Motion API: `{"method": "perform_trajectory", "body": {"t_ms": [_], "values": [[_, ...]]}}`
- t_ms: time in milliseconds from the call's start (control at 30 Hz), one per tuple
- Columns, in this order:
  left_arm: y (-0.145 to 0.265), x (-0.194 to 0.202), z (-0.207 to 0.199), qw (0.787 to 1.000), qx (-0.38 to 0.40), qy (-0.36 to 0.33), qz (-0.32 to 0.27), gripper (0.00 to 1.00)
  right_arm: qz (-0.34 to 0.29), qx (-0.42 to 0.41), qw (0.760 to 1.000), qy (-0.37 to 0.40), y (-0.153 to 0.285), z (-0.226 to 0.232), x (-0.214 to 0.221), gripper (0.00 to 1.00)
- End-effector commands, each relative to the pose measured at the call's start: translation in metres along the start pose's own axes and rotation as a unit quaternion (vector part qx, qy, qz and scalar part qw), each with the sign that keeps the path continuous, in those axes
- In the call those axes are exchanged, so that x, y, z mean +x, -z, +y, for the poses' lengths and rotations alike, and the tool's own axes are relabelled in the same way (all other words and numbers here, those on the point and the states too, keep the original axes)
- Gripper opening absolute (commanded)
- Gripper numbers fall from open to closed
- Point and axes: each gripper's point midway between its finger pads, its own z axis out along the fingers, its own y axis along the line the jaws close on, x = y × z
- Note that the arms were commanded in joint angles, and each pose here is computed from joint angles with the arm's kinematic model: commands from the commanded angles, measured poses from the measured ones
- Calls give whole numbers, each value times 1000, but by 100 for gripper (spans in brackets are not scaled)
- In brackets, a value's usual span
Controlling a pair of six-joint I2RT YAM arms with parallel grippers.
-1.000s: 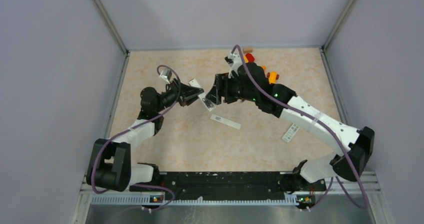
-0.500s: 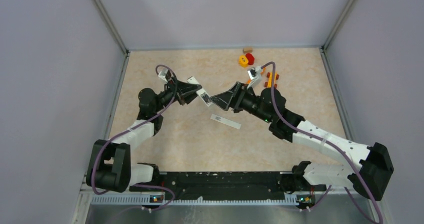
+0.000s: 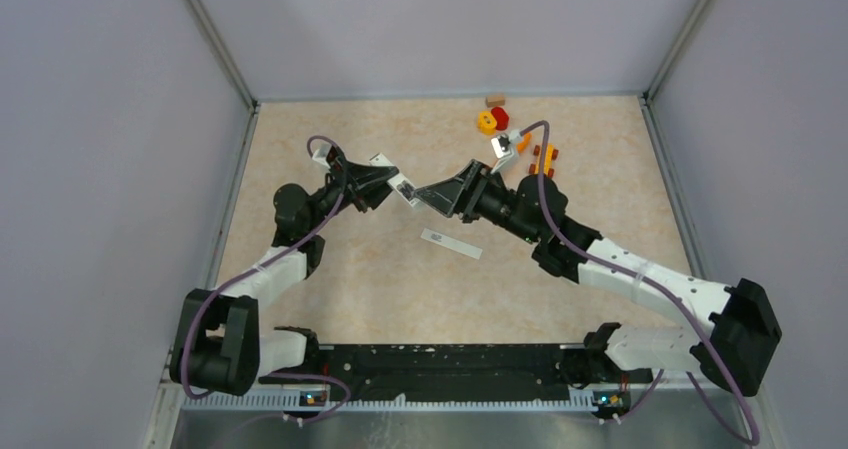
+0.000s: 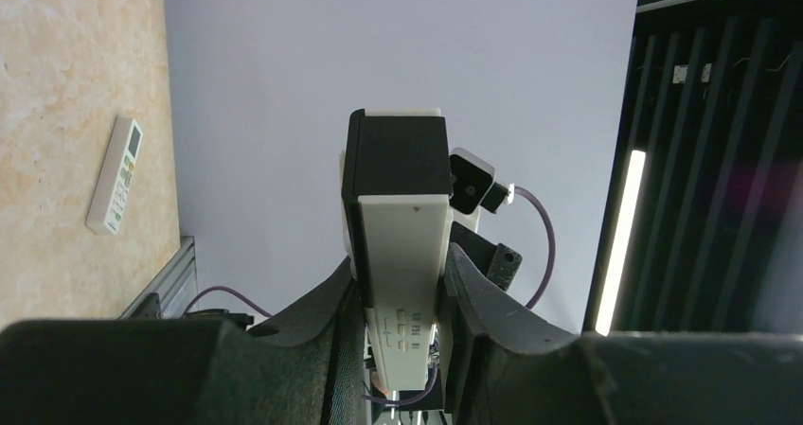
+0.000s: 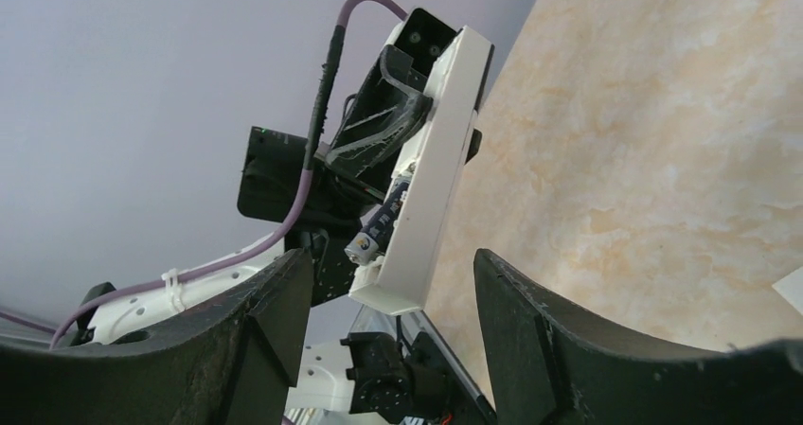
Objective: Load the batteries into the remote control
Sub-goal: Load the battery into the remote control.
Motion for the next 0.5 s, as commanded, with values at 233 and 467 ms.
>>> {"method": "perform_trajectory", "body": {"t_ms": [233,467], "values": [[4,6,-24,999,40,-19,4,0,0,-23,1000,-15,-11,19,-7,65],[5,9,-29,998,42,-39,2,0,0,-5,1000,-24,-15,11,-6,61]]}}
